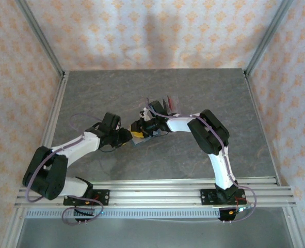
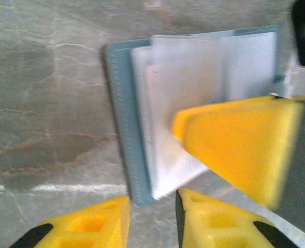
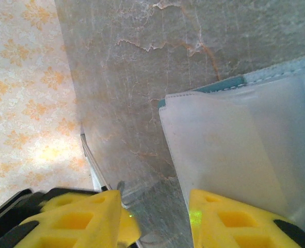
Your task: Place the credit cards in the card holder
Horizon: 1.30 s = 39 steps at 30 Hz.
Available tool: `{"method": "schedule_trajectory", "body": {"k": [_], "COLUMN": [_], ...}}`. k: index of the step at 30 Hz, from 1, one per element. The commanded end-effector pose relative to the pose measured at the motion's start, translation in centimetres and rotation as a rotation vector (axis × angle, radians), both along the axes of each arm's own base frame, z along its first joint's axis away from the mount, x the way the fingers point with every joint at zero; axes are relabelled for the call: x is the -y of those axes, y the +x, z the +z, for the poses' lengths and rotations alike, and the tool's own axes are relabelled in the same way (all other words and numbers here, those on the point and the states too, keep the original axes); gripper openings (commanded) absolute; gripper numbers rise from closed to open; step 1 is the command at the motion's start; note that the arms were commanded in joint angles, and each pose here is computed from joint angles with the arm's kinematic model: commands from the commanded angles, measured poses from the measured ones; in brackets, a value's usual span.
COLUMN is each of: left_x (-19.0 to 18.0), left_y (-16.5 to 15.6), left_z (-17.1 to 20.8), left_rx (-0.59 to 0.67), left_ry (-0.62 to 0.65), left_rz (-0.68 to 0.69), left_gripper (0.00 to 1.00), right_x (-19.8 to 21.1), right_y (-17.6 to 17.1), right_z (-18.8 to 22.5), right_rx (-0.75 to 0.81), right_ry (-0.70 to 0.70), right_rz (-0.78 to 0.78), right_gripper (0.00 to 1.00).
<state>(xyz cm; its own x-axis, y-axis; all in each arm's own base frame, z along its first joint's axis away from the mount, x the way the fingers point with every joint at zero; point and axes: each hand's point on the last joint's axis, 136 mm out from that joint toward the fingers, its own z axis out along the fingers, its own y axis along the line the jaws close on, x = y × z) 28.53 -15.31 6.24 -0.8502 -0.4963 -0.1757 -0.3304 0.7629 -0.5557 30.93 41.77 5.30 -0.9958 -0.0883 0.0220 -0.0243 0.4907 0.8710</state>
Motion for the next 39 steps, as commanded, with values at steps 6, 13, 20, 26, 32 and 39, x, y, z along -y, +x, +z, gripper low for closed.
{"method": "schedule_trajectory", "body": {"k": [6, 13, 20, 26, 32, 39], "left_x": [0.8, 2.6, 2.7, 2.0, 1.1, 0.4], "left_y": [-0.3, 0.0, 0.5, 0.6, 0.6, 0.2], "left_z": [0.0, -0.9, -1.7, -2.4, -3.6, -5.0], "left_rx": [-0.026, -0.038, -0.044, -0.045, -0.052, -0.074], "left_ry": [0.048, 0.075, 0.159, 0.298, 0.385, 0.44], "left_rz": [-0.07, -0.143, -0.145, -0.148, -0.118, -0.111], "left_gripper": [0.25, 0.28, 0.27, 0.25, 0.22, 0.2], "right_x": [0.7, 0.7, 0.6, 0.5, 0.5, 0.6], "right_y": [0.1, 0.1, 0.1, 0.2, 0.2, 0.1], "right_z": [-3.4, -3.3, -3.2, -3.1, -3.0, -3.1], "right_rx": [-0.038, -0.039, -0.041, -0.043, -0.044, -0.047], "right_ry": [-0.083, -0.082, -0.076, -0.07, -0.065, -0.062], "right_rz": [-0.037, -0.036, -0.034, -0.036, -0.035, -0.033], "right_gripper": [0.4, 0.4, 0.4, 0.4, 0.41, 0.4]}}
